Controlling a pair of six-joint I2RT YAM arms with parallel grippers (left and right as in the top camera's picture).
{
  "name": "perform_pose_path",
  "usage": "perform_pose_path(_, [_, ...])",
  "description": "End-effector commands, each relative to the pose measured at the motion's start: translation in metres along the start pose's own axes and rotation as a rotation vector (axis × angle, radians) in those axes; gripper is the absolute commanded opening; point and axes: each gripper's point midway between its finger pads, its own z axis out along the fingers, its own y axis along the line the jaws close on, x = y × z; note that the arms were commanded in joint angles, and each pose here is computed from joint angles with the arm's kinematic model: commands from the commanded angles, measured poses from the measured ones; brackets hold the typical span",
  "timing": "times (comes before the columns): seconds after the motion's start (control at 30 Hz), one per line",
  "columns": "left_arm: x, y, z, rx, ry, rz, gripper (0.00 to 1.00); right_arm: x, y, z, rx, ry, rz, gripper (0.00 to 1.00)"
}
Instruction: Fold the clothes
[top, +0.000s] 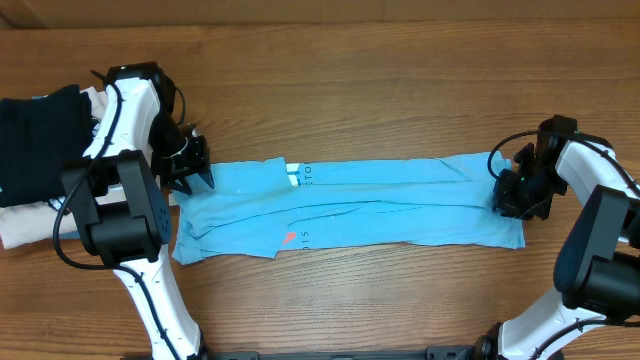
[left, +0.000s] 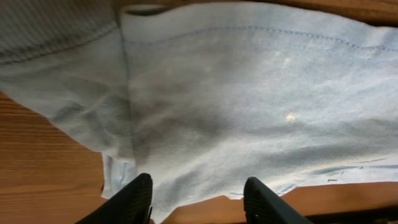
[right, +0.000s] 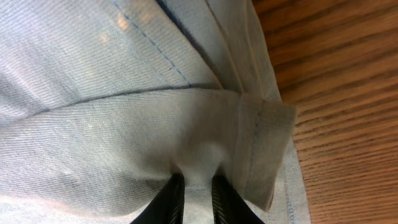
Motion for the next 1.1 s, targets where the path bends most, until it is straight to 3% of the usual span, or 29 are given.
perform_pose_path(0.0, [0.008, -0.008, -0.008, 0.018, -0.007, 0.019, 0.48, 0.001, 0.0, -0.003, -0.011, -0.012, 0.009, 0.19])
perform_pose_path(0.2, [0.016, 0.019, -0.01, -0.14, 0.016, -0.059, 0.49, 0.002, 0.0, -0.003, -0.01, -0.009, 0.009, 0.19])
perform_pose_path(0.63, [0.028, 0.023, 0.005, -0.146, 0.08, -0.069, 0.48, 0.002, -0.002, -0.003, -0.003, -0.008, 0.009, 0.2])
perform_pose_path(0.97, [0.027, 0.02, 0.022, -0.113, 0.087, -0.073, 0.32, 0.002, -0.002, -0.003, -0.003, -0.008, 0.009, 0.2])
perform_pose_path(1.07, [0.027, 0.019, 0.022, -0.108, 0.086, -0.069, 0.22, 0.002, -0.002, -0.003, -0.003, -0.009, 0.009, 0.2])
